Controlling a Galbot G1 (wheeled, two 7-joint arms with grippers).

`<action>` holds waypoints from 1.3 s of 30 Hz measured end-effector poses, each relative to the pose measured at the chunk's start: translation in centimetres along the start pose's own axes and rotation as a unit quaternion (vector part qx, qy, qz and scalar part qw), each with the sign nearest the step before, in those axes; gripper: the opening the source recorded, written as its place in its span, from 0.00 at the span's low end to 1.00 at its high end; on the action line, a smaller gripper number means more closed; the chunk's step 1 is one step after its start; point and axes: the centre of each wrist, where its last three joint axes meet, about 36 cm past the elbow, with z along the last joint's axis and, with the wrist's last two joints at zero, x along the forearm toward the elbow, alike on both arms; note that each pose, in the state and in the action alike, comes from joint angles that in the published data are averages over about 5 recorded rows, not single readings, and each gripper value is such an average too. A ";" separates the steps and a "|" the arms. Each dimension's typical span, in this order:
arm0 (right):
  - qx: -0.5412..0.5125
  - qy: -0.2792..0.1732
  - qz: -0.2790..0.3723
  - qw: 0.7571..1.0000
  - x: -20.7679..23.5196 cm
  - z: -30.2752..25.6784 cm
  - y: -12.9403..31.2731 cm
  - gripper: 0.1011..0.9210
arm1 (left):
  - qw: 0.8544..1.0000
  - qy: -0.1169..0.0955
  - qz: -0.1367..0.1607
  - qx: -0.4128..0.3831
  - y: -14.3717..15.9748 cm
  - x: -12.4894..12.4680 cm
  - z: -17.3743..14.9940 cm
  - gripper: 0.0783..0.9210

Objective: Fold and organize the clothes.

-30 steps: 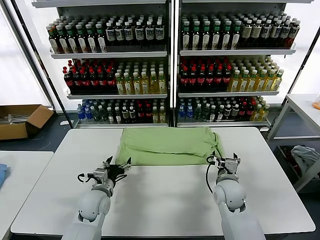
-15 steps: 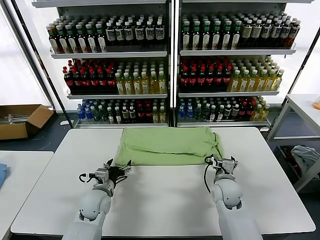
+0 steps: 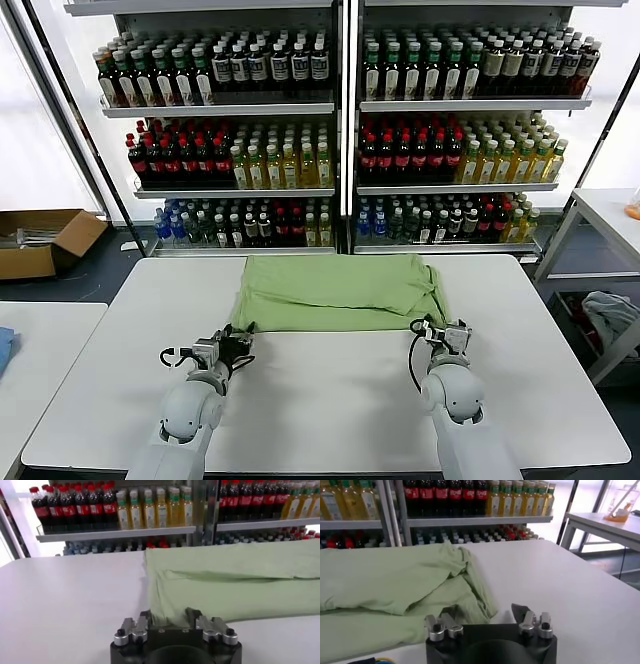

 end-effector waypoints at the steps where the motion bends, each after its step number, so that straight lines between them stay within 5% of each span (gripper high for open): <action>1: 0.000 0.001 -0.001 1.000 0.0 0.1 0.0 0.46 | 1.000 0.000 0.000 -0.001 0.0 0.0 0.0 0.31; 9: -0.003 0.009 -0.006 1.000 0.3 0.8 0.1 0.17 | 1.000 0.002 0.002 -0.009 -0.2 0.3 0.2 0.05; 14: -0.002 0.007 -0.005 1.000 0.9 1.0 -0.2 0.05 | 1.000 0.001 0.003 -0.013 -0.4 0.6 0.4 0.01; 26: -0.006 -0.024 0.002 1.000 5.9 0.7 -1.7 0.04 | 0.999 -0.019 0.005 -0.029 -1.2 3.6 0.4 0.01; 39: 0.010 -0.018 0.024 1.000 14.5 4.1 -4.2 0.04 | 0.999 -0.041 0.009 -0.028 -2.8 12.9 1.9 0.01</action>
